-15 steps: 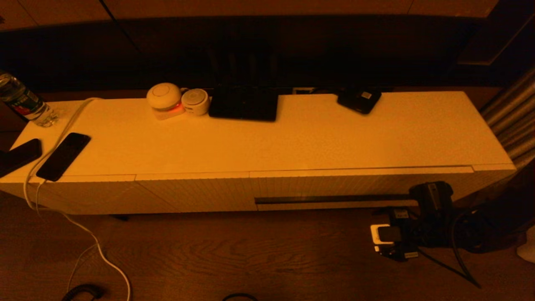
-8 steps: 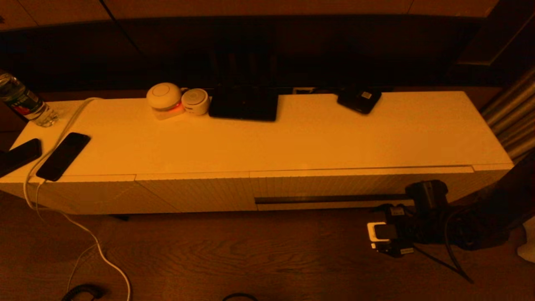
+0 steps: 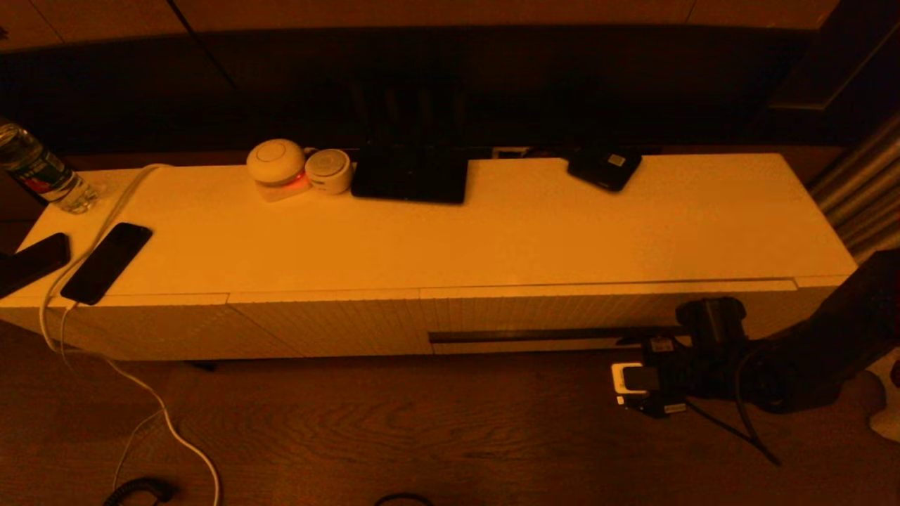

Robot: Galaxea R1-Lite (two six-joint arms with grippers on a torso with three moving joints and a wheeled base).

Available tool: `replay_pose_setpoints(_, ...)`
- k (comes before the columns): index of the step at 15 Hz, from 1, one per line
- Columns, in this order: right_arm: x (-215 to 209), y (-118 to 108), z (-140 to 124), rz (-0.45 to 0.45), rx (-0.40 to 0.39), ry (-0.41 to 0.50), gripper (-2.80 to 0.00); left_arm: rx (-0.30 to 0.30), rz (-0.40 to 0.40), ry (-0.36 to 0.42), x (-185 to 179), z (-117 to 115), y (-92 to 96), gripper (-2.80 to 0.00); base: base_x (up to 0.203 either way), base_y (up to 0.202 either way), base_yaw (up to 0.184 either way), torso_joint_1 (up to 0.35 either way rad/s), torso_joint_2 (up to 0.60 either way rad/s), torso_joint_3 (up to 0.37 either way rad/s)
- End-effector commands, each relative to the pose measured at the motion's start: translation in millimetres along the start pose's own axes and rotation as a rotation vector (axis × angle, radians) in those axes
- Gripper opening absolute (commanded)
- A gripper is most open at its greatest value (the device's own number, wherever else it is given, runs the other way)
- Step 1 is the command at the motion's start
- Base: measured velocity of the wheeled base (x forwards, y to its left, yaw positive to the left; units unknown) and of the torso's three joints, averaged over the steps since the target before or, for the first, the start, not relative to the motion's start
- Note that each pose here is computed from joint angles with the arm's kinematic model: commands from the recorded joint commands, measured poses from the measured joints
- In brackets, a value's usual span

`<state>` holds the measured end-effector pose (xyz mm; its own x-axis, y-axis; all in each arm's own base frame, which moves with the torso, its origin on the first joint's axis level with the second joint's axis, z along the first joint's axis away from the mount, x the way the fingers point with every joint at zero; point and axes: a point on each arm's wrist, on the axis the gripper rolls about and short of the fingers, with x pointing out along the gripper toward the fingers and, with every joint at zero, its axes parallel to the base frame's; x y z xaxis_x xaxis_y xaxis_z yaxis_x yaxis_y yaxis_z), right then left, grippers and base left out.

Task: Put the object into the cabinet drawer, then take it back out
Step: Take the umbrella out of the drawer and put it on the table

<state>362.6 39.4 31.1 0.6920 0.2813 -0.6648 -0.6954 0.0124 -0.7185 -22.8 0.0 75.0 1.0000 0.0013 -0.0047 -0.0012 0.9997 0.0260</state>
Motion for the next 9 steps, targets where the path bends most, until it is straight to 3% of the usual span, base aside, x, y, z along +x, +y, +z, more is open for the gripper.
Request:
replay_pose_setpoints(1, 5, 1, -1, 0.003, -0.007, -0.002, 0.00, 0.000, 0.000, 0.000, 0, 0, 0.0, -2.80, 0.000, 0.000, 0.000, 0.000, 0.00, 0.000)
replay_pose_setpoints(9, 17, -4, -8, -0.010, 0.003, 0.008, 0.00, 0.000, 0.000, 0.000, 0, 0, 0.0, -2.80, 0.000, 0.000, 0.000, 0.000, 0.00, 0.000)
